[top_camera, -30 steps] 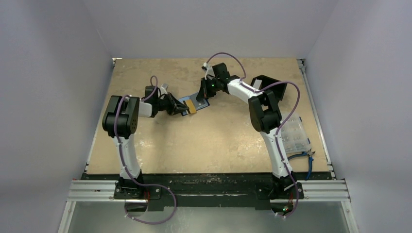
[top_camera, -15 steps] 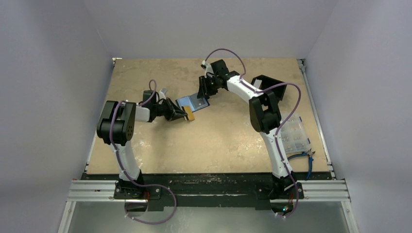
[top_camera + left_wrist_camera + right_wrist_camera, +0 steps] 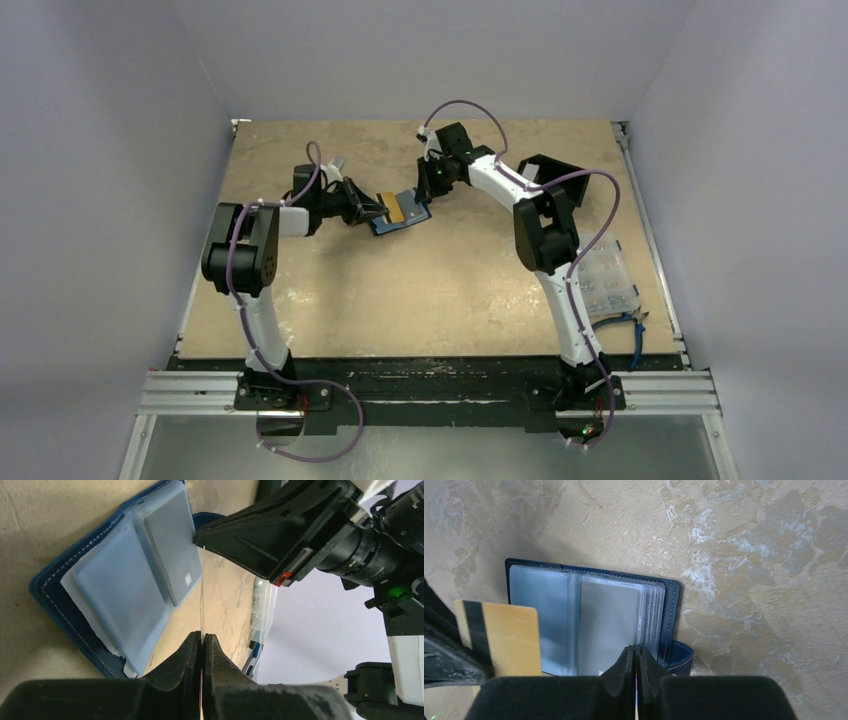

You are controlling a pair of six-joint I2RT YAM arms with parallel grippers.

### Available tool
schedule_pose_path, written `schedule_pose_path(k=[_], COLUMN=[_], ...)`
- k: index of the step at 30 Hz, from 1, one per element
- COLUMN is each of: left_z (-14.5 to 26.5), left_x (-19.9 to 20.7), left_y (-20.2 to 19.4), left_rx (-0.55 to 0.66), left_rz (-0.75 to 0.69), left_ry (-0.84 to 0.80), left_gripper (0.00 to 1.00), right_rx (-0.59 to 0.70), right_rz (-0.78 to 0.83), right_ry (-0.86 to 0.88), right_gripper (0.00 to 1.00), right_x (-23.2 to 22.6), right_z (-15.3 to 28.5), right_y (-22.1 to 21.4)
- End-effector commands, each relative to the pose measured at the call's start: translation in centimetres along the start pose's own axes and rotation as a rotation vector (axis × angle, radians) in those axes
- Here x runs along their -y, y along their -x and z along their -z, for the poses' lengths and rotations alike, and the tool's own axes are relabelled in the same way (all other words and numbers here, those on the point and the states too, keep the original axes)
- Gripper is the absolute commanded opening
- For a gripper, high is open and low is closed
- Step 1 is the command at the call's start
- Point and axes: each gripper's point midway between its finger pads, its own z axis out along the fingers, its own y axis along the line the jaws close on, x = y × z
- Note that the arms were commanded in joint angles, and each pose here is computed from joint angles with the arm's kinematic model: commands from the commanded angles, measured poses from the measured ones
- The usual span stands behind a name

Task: Put the credit cards into the card holder
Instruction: Insert the credit card into the card holder.

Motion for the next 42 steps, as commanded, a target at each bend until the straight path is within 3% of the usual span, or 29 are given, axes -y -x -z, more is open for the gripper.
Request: schedule_pose_path(k=[1, 7, 42], left_z=[-0.8, -1.2, -1.3], left_x=[0.2, -1.4, -3.9], left_y=[0.4, -0.2, 0.1], left_rx=[-0.029, -0.087, -0.08], left_rz=[-0.006, -0.012, 0.082], left_ry=[-0.042, -0.014, -0.033], left_gripper=[0.0, 0.0, 0.0], right_rx=[-0.029, -0.057, -0.068], right_rz=[0.019, 0.046, 0.043], right_ry=[-0.016, -0.024, -0.014], right_gripper=[0.04, 0.0, 0.0], right_x=[0.9, 1.6, 1.6], right_z=[-0.9, -1.5, -1.8], right_y=[-1.0, -2.1, -2.3])
